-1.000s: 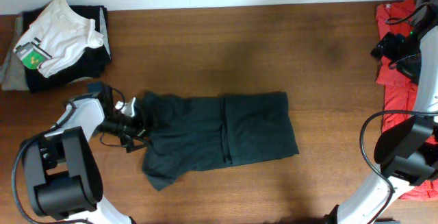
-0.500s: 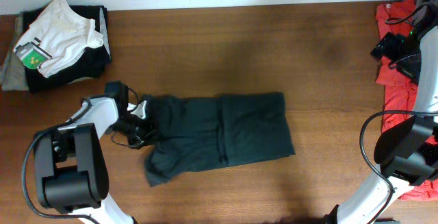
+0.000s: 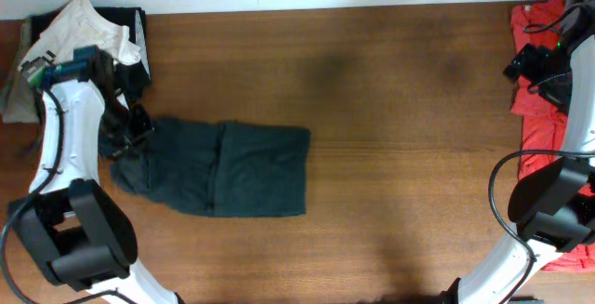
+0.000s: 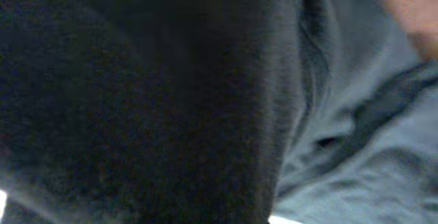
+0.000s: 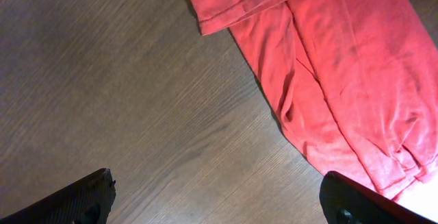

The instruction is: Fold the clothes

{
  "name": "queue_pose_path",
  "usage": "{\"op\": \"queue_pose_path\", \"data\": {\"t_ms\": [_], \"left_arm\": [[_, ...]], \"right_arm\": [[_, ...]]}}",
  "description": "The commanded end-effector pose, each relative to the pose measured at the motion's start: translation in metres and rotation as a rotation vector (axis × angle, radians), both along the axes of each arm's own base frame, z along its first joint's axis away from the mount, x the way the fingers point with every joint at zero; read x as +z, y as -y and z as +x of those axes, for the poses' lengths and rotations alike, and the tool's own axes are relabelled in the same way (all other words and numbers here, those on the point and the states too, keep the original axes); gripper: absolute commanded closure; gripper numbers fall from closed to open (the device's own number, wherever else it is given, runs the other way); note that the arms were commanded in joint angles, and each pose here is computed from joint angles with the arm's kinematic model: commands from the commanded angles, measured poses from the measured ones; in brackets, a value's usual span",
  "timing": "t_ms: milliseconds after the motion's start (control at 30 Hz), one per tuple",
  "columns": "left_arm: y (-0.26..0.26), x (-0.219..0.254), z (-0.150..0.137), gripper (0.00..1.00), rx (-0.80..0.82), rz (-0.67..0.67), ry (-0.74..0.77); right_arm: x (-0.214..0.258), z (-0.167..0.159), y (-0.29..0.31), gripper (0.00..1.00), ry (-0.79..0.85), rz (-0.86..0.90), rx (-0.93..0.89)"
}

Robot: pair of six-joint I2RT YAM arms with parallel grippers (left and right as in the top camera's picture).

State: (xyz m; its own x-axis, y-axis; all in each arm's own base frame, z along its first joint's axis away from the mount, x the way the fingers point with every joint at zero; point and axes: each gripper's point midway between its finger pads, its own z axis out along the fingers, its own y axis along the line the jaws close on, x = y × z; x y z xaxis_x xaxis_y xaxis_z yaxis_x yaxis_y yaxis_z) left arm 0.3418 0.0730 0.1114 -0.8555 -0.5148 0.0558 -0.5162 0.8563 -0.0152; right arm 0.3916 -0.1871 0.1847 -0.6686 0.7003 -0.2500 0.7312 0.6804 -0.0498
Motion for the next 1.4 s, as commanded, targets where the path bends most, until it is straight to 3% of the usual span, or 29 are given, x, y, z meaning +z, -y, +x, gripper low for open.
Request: {"op": "queue_pose_path", "data": {"t_ms": [0, 100, 433, 667, 900, 1000, 1033, 1367], "left_arm": [[0.021, 0.035, 0.018, 0.99, -0.072, 0.057, 0.086], [0.055, 0.05, 0.027, 0.99, -0.164, 0.06, 0.149], [0.185, 0.044, 0.007, 0.99, -0.51, 0.005, 0.129], [0.236, -0.002, 0.001, 0.99, -0.618, 0.003, 0.037], [0.281, -0.049, -0.013, 0.98, -0.682, -0.1, -0.059], [0.291, -0.051, -0.017, 0.86, -0.71, -0.1, -0.055], [0.296, -0.051, -0.019, 0.47, -0.723, -0.1, -0.052], [0.307, -0.037, -0.021, 0.4, -0.751, -0.102, -0.039]], "right_arm": [[0.009, -0.001, 0.004, 0.01, 0.014, -0.025, -0.009], [0.009, -0.001, 0.004, 0.01, 0.014, -0.025, -0.009], [0.009, -0.001, 0.004, 0.01, 0.014, -0.025, -0.009], [0.009, -0.001, 0.004, 0.01, 0.014, -0.025, -0.009], [0.009, -0.001, 0.004, 0.01, 0.014, -0.025, -0.009], [0.009, -0.001, 0.003, 0.02, 0.015, -0.025, -0.009], [0.009, -0.001, 0.004, 0.01, 0.014, -0.025, -0.009], [0.009, -0.001, 0.004, 0.01, 0.014, -0.025, -0.009]]}}
